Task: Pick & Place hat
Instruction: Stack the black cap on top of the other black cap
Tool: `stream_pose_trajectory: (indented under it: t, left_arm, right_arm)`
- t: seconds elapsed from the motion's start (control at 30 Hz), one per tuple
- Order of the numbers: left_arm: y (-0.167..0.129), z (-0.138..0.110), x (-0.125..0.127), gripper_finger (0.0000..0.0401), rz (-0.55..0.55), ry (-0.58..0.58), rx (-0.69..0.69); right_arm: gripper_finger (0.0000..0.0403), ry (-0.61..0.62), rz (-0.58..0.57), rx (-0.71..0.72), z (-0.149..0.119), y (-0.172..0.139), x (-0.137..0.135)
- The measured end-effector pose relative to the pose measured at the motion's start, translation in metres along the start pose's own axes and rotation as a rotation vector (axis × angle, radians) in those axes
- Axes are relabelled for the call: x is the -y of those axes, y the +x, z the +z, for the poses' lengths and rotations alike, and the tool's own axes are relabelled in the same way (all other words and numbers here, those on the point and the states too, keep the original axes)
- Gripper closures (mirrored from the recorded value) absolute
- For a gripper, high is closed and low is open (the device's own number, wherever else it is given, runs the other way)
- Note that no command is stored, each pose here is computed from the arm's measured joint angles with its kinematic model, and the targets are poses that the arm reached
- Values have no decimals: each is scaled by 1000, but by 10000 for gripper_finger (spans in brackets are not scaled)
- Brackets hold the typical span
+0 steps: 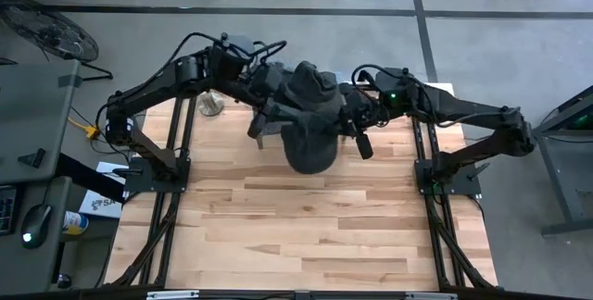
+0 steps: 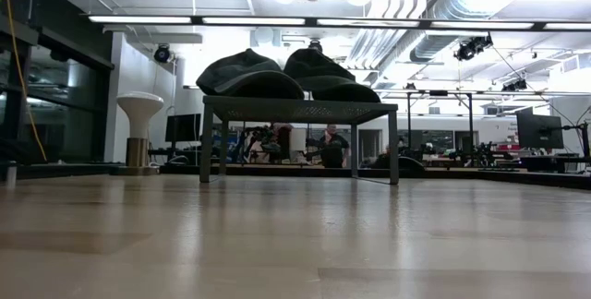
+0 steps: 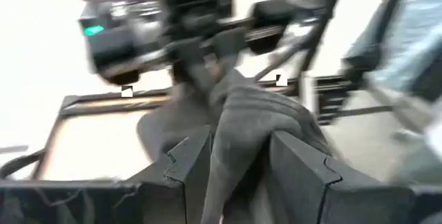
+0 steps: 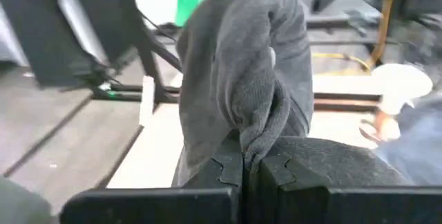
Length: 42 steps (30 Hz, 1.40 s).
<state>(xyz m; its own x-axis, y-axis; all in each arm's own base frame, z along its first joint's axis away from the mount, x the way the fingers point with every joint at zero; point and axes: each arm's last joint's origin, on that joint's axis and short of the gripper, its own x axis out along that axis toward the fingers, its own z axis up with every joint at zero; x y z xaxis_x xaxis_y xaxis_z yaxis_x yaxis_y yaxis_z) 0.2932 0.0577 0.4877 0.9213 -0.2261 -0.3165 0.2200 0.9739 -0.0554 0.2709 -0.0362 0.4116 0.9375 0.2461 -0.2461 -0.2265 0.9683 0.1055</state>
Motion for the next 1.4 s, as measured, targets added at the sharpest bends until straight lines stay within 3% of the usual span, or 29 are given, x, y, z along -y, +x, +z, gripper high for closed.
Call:
stream_pose_trajectory:
  t: [0.17, 0.43, 0.67, 0.87, 1.13, 1.4]
  left_arm:
    - [-21, -2, 4, 256, 208, -6, -53]
    - [-55, -1, 15, 256, 372, -19, -68]
    - [-71, -6, 23, 256, 383, -52, -103]
    - [-73, -9, 24, 256, 409, -72, -131]
    - [-75, -15, 21, 256, 529, -91, -199]
    - [-75, -15, 21, 256, 535, -92, -208]
  right_arm:
    - [402, 10, -100, -48, -2, -17, 0]
    - [403, -25, -267, -173, 19, -40, 11]
    - [403, 26, -367, -235, 42, -55, 43]
    - [403, 110, -345, -256, 45, -51, 85]
    - [403, 181, -302, -307, 30, -30, 132]
    - [403, 248, -323, -356, 13, -14, 156]
